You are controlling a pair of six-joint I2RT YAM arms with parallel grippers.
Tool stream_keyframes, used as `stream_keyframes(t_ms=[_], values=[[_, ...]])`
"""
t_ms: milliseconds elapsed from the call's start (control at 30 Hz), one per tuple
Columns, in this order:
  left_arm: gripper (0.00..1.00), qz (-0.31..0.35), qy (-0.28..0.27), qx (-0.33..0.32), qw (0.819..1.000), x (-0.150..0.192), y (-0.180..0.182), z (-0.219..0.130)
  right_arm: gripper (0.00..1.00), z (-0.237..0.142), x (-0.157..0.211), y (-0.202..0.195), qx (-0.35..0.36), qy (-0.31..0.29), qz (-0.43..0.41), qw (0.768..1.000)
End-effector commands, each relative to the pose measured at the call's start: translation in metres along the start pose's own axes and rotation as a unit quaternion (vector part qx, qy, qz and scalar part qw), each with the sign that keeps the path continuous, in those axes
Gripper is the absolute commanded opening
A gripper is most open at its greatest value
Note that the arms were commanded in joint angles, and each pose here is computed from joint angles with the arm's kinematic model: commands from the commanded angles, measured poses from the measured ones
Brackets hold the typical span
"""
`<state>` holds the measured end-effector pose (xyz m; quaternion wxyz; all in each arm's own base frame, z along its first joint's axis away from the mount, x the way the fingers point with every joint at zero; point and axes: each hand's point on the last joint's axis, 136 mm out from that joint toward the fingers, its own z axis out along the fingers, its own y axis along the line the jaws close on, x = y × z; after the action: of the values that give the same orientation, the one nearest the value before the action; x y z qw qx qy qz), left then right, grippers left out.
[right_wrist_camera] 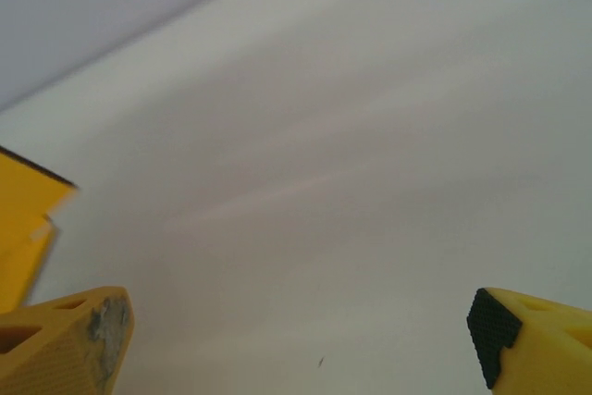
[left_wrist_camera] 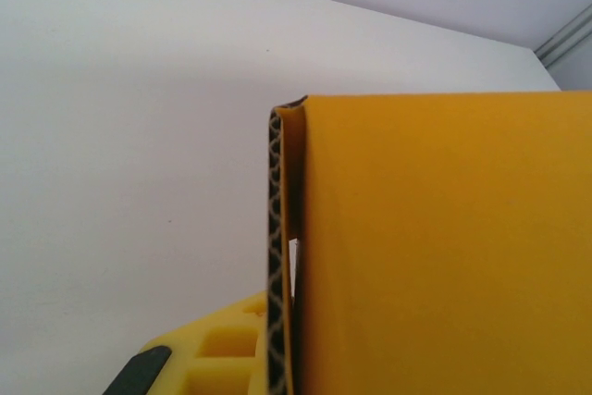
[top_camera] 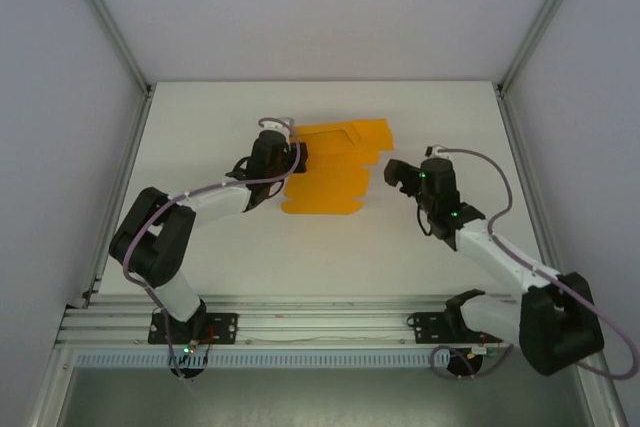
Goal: Assemble paper box
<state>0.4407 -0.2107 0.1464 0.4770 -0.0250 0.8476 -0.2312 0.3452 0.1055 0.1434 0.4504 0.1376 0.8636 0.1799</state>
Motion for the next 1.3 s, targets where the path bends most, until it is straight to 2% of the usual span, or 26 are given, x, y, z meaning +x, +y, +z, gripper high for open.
stream_keyframes(t_ms=[0,133,200,533,1267], values=[[0.00,-0.009,-0.032,0.029,0.999,-0.021,-0.013,-0.007,0.95,0.017,0.010,0.017,-0.037,0.049,0.036,0.998],[0.00,-0.006,-0.028,0.024,0.999,-0.020,-0.012,-0.008,0.95,0.034,0.000,0.039,-0.079,0.050,0.032,0.995],[0.00,-0.002,-0.028,0.022,0.999,-0.018,-0.010,-0.009,0.95,0.035,-0.007,0.040,-0.075,0.041,0.028,0.996],[0.00,0.003,-0.019,0.000,1.000,-0.015,-0.001,-0.005,0.95,0.023,0.002,0.042,-0.081,0.072,0.000,0.994],[0.00,0.005,-0.008,-0.010,1.000,-0.005,0.005,-0.001,0.90,0.001,-0.014,0.095,-0.202,0.088,0.012,0.975]])
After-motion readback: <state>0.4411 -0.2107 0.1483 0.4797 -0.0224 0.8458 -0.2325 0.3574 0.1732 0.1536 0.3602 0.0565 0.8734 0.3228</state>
